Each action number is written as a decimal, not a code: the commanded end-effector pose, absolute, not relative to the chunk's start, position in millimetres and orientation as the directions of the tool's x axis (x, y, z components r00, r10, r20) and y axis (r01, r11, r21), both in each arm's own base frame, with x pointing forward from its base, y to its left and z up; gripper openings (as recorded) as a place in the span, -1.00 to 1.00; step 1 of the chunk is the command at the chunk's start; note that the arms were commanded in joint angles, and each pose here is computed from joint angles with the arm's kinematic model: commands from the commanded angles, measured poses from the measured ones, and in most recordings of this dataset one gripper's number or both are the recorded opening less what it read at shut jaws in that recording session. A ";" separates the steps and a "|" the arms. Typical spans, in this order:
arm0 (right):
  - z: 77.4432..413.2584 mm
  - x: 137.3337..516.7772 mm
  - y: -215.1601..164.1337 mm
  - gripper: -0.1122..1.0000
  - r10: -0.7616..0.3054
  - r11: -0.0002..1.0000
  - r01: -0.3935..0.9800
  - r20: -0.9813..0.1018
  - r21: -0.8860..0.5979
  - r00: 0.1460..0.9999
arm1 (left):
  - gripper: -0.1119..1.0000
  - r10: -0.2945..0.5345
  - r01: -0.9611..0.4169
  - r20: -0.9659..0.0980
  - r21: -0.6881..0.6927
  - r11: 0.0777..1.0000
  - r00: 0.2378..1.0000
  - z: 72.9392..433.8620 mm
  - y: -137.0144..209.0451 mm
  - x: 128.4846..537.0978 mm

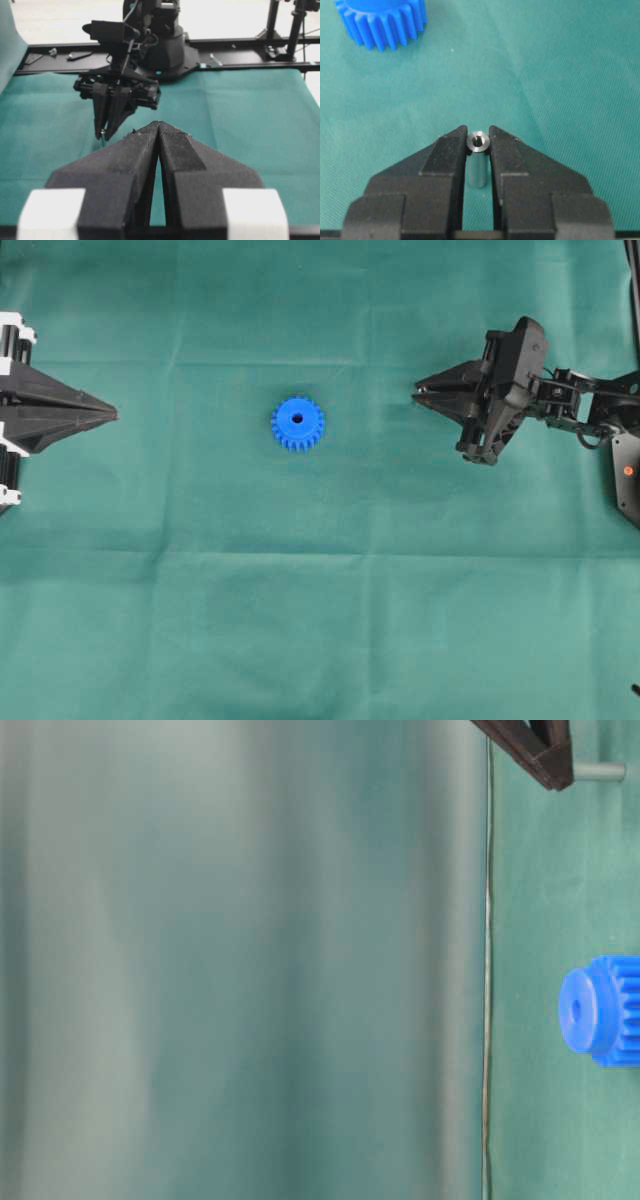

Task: Insert the shaft placed at a random location into the center hole of the small gear at another random location.
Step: 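Close the right gripper on the silver shaft and lift it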

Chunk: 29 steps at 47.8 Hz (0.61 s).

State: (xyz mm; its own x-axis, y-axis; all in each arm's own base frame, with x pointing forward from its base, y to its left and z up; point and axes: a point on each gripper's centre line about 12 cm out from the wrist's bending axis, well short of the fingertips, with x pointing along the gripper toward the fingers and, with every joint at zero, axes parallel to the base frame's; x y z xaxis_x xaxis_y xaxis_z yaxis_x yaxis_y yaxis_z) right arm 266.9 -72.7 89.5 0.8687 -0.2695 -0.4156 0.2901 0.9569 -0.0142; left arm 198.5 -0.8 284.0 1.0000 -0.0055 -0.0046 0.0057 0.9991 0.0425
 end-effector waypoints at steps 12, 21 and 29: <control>150.2 273.5 -72.5 -0.56 -0.261 0.961 0.276 -0.359 -0.010 0.896 | -0.80 -0.009 0.009 0.009 0.042 0.999 1.000 290.4 -1.5 200.8; 159.7 272.3 -71.9 -0.56 -0.254 0.963 0.270 -0.382 -0.011 0.889 | -0.80 -0.009 0.009 0.005 0.042 0.999 1.000 289.6 -1.5 201.3; 159.2 274.6 -72.1 -0.56 -0.253 0.963 0.270 -0.385 -0.009 0.888 | -0.80 -0.009 0.009 -0.003 0.042 0.999 1.000 288.7 -1.5 201.3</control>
State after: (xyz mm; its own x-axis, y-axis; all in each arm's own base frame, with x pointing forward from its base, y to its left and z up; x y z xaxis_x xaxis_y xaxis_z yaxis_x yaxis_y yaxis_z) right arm 267.9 -70.5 150.0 0.8764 -0.2502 -0.4115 0.2764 0.9610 0.0041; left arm 198.7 -1.1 282.8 0.9999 -0.0069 -0.0138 0.0075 0.9991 0.0410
